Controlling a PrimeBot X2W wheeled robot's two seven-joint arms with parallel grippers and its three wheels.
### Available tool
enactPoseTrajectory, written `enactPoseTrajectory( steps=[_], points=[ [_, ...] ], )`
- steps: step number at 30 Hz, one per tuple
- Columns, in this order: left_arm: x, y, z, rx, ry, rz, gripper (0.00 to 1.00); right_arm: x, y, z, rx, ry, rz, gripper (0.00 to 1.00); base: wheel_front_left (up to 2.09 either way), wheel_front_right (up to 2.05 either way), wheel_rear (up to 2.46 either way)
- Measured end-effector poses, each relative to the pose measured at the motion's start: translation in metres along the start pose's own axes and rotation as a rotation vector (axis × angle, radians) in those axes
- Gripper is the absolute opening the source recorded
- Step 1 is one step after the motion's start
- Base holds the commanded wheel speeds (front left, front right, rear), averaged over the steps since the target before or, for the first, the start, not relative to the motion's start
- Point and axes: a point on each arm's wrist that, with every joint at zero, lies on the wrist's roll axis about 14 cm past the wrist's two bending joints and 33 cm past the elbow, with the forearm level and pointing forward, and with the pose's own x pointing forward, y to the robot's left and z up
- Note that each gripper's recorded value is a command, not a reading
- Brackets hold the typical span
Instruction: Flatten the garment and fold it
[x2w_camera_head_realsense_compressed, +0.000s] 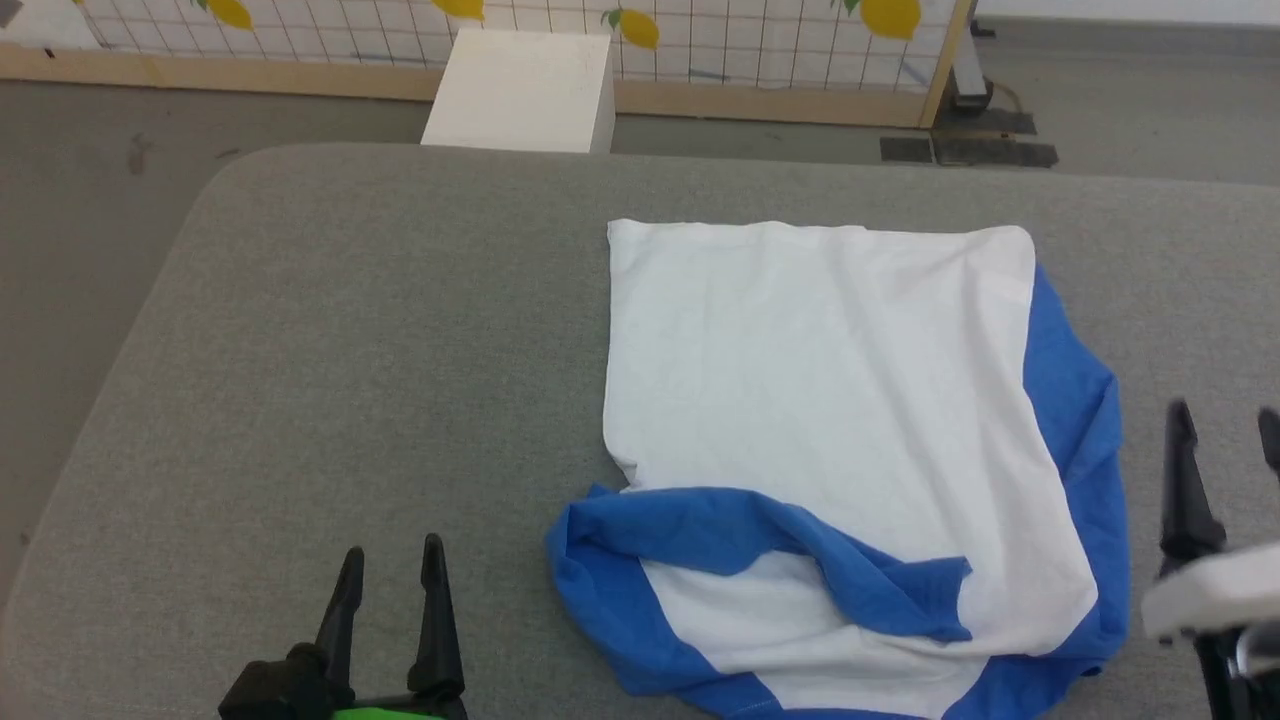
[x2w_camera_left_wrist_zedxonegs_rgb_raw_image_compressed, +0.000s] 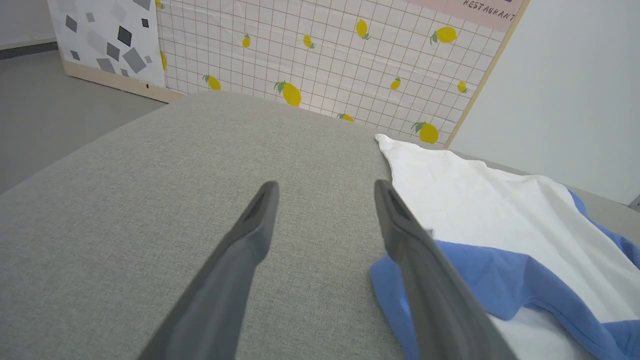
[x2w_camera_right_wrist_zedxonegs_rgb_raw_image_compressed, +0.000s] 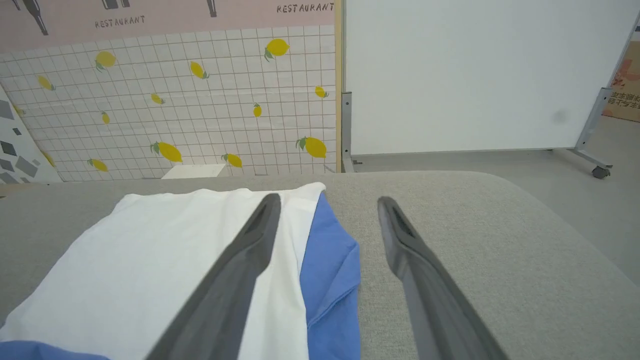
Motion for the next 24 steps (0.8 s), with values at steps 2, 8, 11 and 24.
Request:
enactPoseTrajectory(
  steps=[2, 8, 11, 24],
  points=[
    [0.005, -0.002, -0.001, 0.004, 0.0, -0.009, 1.0, 0.015, 0.007, 0.008, -0.015, 0.004, 0.012, 1.0, 0.0, 0.0, 0.0],
    [0.024, -0.009, -0.004, 0.013, -0.002, -0.037, 1.0, 0.065, 0.013, 0.025, -0.064, 0.048, 0.032, 1.0, 0.0, 0.0, 0.0],
    [0.034, -0.011, -0.008, 0.008, 0.005, -0.047, 1.0, 0.089, 0.007, 0.019, -0.096, 0.123, 0.027, 1.0, 0.0, 0.0, 0.0],
    [0.059, -0.009, -0.034, 0.0, 0.059, -0.051, 1.0, 0.154, -0.025, -0.039, -0.212, 0.446, -0.022, 1.0, 0.0, 0.0, 0.0]
  ],
)
